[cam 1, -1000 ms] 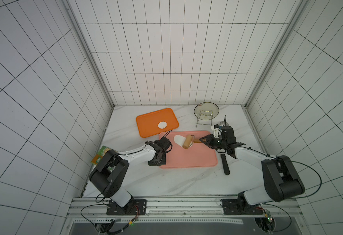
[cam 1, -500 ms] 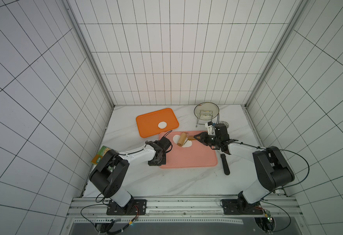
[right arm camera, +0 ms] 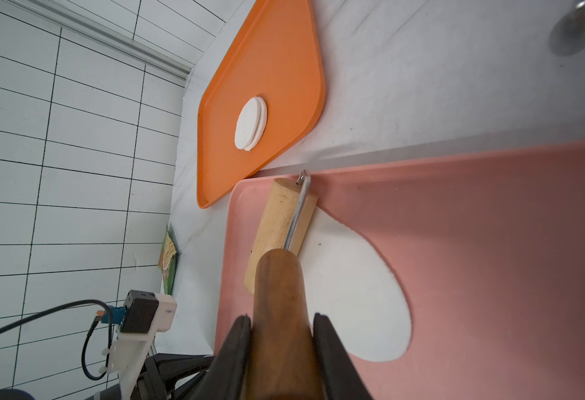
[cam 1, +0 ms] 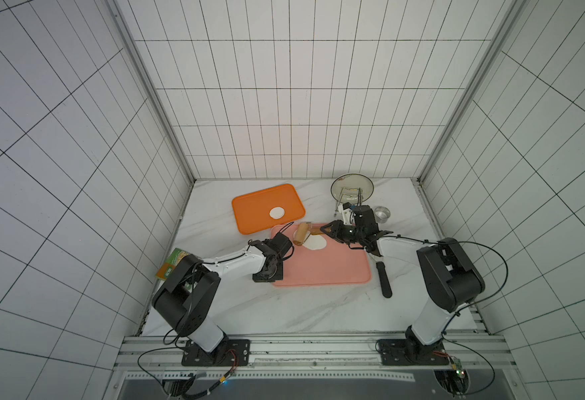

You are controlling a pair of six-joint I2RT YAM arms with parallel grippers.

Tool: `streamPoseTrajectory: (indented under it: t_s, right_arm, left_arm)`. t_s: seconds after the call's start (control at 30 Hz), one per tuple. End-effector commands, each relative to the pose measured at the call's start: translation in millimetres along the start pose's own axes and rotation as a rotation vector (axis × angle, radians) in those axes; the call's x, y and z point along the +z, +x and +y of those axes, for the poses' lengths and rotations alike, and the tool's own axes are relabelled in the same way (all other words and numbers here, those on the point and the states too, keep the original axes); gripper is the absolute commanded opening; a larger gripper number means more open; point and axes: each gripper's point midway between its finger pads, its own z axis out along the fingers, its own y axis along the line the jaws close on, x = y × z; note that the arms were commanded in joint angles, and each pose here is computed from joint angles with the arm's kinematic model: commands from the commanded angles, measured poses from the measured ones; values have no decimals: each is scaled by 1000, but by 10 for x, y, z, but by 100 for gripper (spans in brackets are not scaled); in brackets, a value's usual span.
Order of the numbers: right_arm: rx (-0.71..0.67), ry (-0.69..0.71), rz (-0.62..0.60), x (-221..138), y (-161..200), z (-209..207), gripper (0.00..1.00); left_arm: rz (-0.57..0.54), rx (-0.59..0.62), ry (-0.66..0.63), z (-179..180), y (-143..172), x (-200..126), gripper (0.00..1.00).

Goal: Roll out the dumpling wrappers from the dough
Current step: Flatten out the dough on the work surface.

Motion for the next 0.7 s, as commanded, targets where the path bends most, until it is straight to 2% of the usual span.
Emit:
streamPoseTrajectory:
  t_s: [0.0, 0.3, 0.67]
  right_arm:
    - [166, 522, 231, -97, 951, -1353, 0]
    - [167, 506, 238, -11, 943, -1322, 0]
    - [242, 554, 190, -673, 1069, -1638, 0]
  left_arm:
    - [41, 10, -23, 24, 129, 281, 0]
    - [38, 4, -42, 66, 128, 281, 0]
    - [40, -63, -62, 256, 67, 287, 0]
